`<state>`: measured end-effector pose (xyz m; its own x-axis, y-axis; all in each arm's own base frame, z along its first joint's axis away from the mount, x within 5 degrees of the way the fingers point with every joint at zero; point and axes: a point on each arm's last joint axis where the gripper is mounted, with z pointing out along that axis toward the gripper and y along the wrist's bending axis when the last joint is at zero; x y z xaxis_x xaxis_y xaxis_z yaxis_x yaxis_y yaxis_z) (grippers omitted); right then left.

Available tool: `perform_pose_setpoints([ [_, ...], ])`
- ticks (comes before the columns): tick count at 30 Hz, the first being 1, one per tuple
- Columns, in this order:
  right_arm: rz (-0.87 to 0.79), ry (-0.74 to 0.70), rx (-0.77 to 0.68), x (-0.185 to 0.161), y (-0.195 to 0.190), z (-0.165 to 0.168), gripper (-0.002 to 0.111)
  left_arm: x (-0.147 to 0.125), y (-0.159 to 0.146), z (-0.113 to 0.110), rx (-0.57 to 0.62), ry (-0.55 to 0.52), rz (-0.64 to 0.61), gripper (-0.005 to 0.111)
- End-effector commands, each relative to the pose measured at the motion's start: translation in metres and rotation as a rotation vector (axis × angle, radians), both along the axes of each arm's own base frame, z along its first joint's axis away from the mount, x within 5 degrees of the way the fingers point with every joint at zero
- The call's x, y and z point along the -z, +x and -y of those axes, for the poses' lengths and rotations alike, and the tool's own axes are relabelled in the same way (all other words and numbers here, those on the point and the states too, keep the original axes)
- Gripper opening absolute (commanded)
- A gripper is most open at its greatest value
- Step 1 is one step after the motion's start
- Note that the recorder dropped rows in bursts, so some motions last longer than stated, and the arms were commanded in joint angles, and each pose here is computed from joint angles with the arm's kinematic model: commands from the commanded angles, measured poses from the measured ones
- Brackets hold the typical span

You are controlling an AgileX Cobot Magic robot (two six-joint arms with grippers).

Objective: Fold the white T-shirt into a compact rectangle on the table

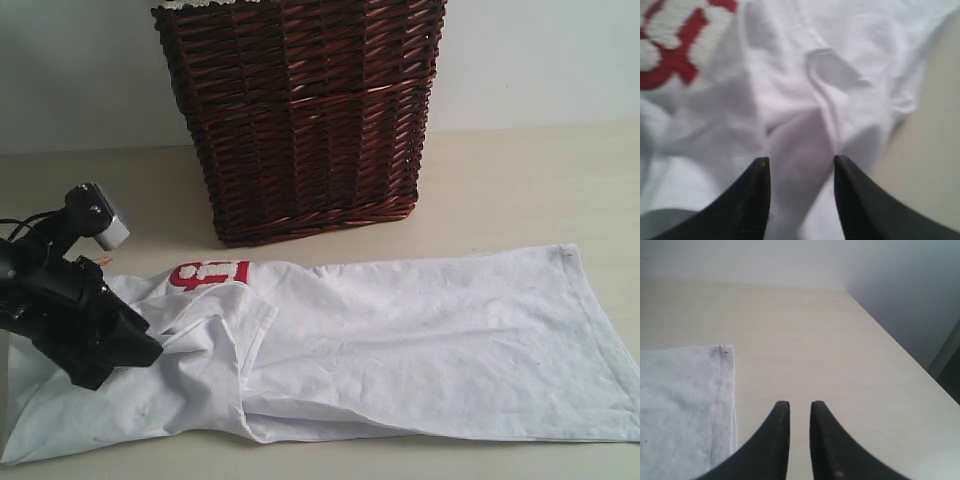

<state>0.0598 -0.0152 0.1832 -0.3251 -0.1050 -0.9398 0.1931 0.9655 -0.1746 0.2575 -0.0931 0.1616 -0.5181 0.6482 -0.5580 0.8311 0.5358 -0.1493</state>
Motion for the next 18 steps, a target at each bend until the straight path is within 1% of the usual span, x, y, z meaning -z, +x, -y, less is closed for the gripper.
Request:
perform_pose_setpoints([
  [1, 0.007, -0.001, 0.003, 0.001, 0.0, 0.0, 0.017, 0.012, 0.017, -0.006, -0.037, 0.072, 0.152, 0.038],
  [3, 0.007, -0.001, 0.003, 0.001, 0.0, 0.0, 0.017, 0.015, 0.026, -0.009, -0.082, 0.099, 0.223, 0.031],
  [5, 0.007, -0.001, 0.003, 0.001, 0.0, 0.0, 0.017, 0.013, 0.035, -0.011, -0.131, 0.117, 0.285, 0.021],
  [6, 0.007, -0.001, 0.003, 0.001, 0.0, 0.0, 0.017, 0.01, 0.039, -0.012, -0.163, 0.113, 0.305, 0.016],
  [7, 0.007, -0.001, 0.003, 0.001, 0.0, 0.0, 0.017, 0.003, 0.045, -0.011, -0.215, 0.077, 0.325, 0.007],
  [8, 0.007, -0.001, 0.003, 0.001, 0.0, 0.0, 0.017, 0.0, 0.049, -0.01, -0.23, 0.065, 0.333, 0.002],
  [9, 0.007, -0.001, 0.003, 0.001, 0.0, 0.0, 0.017, -0.003, 0.052, -0.009, -0.238, 0.054, 0.342, 0.0],
  [11, 0.008, 0.001, 0.003, 0.001, 0.0, 0.0, 0.017, -0.004, 0.051, -0.008, -0.235, 0.043, 0.339, 0.0],
  [12, 0.008, 0.001, 0.003, 0.001, 0.0, 0.0, 0.017, -0.003, 0.05, -0.009, -0.232, 0.045, 0.336, 0.002],
  [14, 0.008, 0.001, 0.003, 0.001, 0.0, 0.0, 0.017, 0.004, 0.041, -0.011, -0.179, 0.085, 0.323, 0.015],
  [16, 0.008, 0.001, 0.003, 0.001, 0.0, 0.0, 0.017, 0.019, 0.021, -0.013, -0.024, 0.164, 0.282, 0.04],
  [17, 0.008, 0.001, 0.003, 0.001, 0.0, 0.0, 0.017, 0.026, 0.011, -0.013, 0.05, 0.18, 0.245, 0.05],
  [18, 0.008, 0.001, 0.003, 0.001, 0.0, 0.0, 0.017, 0.029, 0.004, -0.013, 0.114, 0.186, 0.224, 0.058],
])
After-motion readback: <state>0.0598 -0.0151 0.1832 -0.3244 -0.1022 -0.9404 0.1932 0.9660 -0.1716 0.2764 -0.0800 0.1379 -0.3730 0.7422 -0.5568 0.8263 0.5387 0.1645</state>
